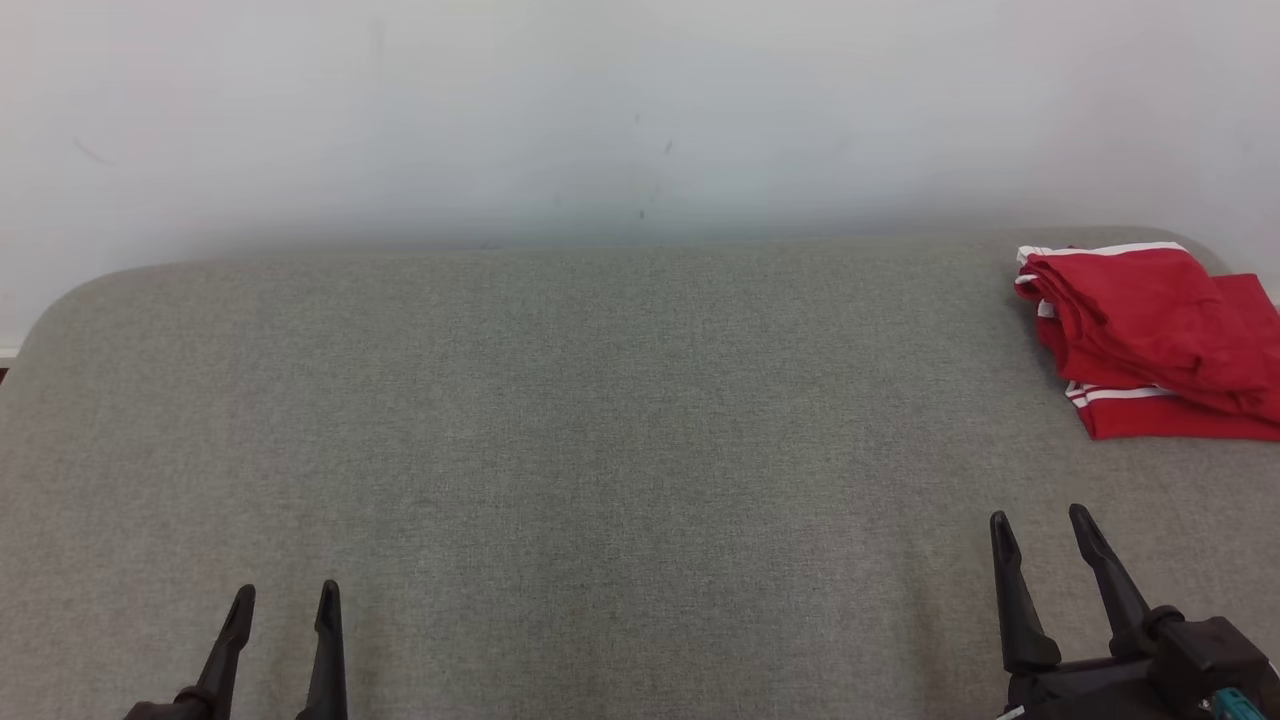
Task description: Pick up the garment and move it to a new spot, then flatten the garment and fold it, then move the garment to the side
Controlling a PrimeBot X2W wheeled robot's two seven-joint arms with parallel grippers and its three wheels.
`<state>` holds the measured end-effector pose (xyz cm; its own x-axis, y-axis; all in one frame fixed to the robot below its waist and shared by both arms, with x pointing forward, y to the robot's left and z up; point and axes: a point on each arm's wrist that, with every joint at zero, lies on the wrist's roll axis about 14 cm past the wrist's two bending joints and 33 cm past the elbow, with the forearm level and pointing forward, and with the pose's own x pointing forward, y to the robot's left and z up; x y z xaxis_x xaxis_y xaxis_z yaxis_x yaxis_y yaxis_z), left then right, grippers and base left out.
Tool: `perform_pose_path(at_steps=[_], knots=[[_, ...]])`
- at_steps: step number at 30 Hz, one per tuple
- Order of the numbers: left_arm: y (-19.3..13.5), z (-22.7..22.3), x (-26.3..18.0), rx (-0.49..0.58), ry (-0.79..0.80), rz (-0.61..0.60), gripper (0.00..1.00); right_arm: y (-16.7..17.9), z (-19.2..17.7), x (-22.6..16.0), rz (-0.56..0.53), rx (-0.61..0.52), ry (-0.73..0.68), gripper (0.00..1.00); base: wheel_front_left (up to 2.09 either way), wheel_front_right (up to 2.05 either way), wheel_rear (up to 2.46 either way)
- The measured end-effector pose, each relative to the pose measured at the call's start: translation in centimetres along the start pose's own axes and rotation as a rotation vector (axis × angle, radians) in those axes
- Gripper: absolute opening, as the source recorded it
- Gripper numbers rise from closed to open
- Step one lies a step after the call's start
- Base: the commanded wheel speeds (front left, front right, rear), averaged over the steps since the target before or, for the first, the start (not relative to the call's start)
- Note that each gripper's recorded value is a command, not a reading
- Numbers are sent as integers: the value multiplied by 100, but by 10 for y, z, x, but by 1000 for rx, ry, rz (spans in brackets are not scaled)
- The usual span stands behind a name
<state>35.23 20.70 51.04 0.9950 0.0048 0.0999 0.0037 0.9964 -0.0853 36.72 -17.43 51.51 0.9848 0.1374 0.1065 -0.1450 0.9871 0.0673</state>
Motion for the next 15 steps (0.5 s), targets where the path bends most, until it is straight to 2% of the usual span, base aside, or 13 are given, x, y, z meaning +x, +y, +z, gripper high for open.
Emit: perform_pose_path(at_steps=[3, 4, 9, 15], knots=[[0, -1, -1, -2, 2, 1, 100, 1, 3, 3, 3, 7, -11, 100, 0, 0, 0], [0, -1, -1, -3, 3, 3, 0, 2, 1, 3, 4, 9, -6, 0, 0, 0, 0], [0, -20, -9, -30, 64, 14, 0, 3, -21, -7, -7, 33, 67, 0, 0, 0, 0], [4, -25, -9, -136, 89, 47, 0, -3, -23, -8, -47, 147, 79, 0, 0, 0, 0]])
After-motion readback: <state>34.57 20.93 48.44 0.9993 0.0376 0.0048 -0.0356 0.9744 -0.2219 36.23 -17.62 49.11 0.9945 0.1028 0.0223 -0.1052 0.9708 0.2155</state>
